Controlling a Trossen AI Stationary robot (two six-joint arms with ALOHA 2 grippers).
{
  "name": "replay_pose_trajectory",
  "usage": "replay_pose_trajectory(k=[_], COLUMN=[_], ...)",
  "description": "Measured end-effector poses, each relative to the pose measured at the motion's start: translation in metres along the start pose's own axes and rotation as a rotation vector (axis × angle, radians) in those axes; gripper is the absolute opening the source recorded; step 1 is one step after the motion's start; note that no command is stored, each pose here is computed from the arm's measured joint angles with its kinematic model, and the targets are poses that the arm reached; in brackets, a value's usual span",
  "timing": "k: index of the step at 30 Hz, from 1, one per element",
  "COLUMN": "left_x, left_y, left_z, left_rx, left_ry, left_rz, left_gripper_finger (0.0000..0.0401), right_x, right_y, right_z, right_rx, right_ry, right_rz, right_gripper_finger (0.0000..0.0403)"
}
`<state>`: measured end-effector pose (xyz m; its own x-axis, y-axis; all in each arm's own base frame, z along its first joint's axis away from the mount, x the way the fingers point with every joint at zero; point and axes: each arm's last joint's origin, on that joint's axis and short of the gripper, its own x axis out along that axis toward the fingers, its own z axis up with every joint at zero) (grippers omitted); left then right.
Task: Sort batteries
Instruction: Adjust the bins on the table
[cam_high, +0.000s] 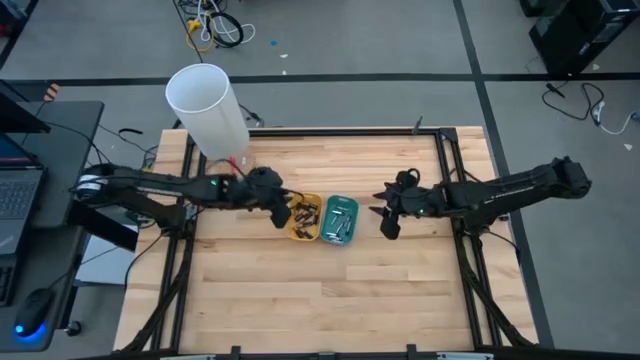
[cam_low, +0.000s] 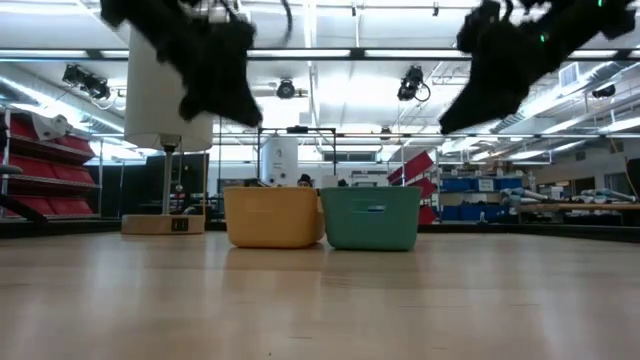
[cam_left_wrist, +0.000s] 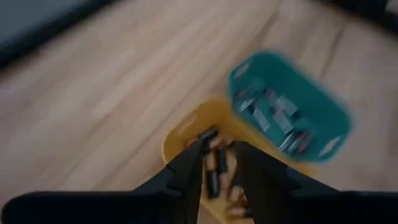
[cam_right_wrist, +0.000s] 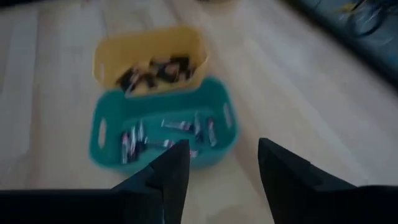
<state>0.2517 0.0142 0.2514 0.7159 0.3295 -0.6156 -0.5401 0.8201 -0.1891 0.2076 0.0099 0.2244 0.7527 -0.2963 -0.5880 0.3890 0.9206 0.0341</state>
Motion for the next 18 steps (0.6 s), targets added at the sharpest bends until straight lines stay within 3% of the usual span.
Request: replay_pose_trajectory(k=[2, 7, 14, 18], left_x=[0.018, 0.04, 0.046, 0.049], left_y=[0.003, 0.009, 0.019, 0.019], left_z=[-0.019, -0.048, -0.061, -0.064], left_rx=[0.006, -0.148, -0.222, -0.276], left_ry=[0.058, 0.16, 0.166, 0.17], left_rz=[0.009, 0.045, 0.08, 0.066], left_gripper_finger=[0.0107, 0.0093, 0.009, 0.009], right_x=[0.009, 0.027, 0.047, 0.06], right_y=[-0.004, -0.007, -0.018, -0.025], right_z=[-0.011, -0.044, -0.068, -0.076], right_rx=[0.015, 0.155, 0.249, 0.263], right_ry=[0.035, 0.071, -0.077, -0.045], right_rz=[0.05, 0.116, 0.135, 0.116], right_gripper_finger=[0.0176, 0.0174, 0.0167, 0.0167])
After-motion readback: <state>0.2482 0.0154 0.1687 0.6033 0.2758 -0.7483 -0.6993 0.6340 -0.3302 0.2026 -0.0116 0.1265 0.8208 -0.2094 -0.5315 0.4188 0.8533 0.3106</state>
